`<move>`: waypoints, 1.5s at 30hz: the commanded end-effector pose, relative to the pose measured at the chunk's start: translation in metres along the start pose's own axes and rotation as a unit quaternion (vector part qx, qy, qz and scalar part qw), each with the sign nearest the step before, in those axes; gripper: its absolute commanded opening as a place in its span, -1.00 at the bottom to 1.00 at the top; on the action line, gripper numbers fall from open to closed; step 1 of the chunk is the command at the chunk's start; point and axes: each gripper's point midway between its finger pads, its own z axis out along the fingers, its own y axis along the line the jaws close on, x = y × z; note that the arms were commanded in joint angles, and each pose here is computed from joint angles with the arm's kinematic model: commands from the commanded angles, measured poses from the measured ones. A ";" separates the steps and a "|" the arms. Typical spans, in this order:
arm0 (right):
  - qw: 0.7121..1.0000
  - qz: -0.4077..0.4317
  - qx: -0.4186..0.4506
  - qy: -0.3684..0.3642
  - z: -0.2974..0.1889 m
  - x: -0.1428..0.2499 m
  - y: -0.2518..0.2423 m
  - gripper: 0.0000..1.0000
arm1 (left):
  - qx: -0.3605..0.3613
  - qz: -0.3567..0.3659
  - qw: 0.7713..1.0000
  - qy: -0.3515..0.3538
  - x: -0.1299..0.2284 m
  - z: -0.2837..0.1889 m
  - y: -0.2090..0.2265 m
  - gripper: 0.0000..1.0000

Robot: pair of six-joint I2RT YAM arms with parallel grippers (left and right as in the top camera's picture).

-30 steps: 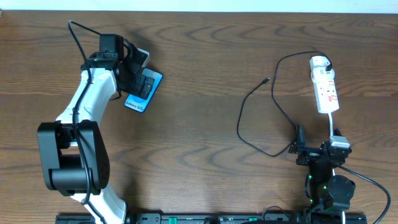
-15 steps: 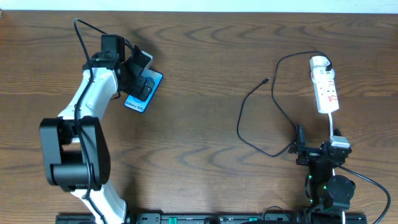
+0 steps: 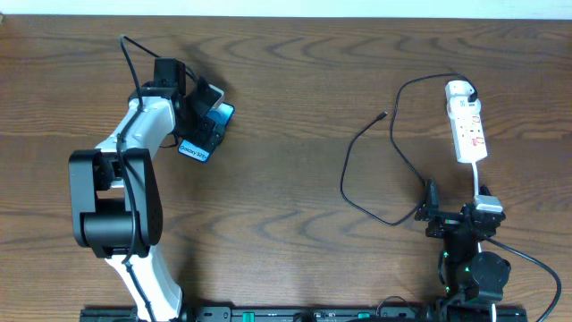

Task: Plug charger to phone and switch on socket
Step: 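Lower the left gripper and grasp the phone's bottom edge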

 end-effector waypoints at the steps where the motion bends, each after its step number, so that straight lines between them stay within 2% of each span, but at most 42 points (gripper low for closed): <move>1: 1.000 0.004 -0.004 0.003 0.000 0.002 0.002 0.98 | 0.023 0.001 1.000 -0.014 -0.004 0.000 -0.008 0.95; 18: 1.000 0.004 -0.004 0.003 0.000 0.002 0.002 0.98 | 0.017 -0.005 1.000 -0.020 -0.007 0.007 -0.004 0.96; 32: 1.000 0.004 -0.004 0.003 0.000 0.002 0.002 0.98 | 0.051 -0.031 0.998 0.016 0.013 0.043 -0.013 0.98; 34: 1.000 0.004 -0.004 0.003 0.000 0.002 0.002 0.99 | 0.051 -0.043 0.998 0.019 0.014 0.044 -0.013 0.76; 37: 1.000 0.004 -0.004 0.003 0.000 0.002 0.002 0.99 | 0.050 -0.063 0.997 0.020 0.014 0.044 -0.013 0.68; 39: 1.000 0.004 -0.004 0.003 0.000 0.002 0.002 0.98 | 0.050 -0.064 0.996 0.023 0.015 0.044 -0.013 0.52; 45: 1.000 0.004 -0.004 0.003 0.000 0.002 0.002 0.98 | 0.054 -0.086 0.994 0.032 0.019 0.044 -0.015 0.47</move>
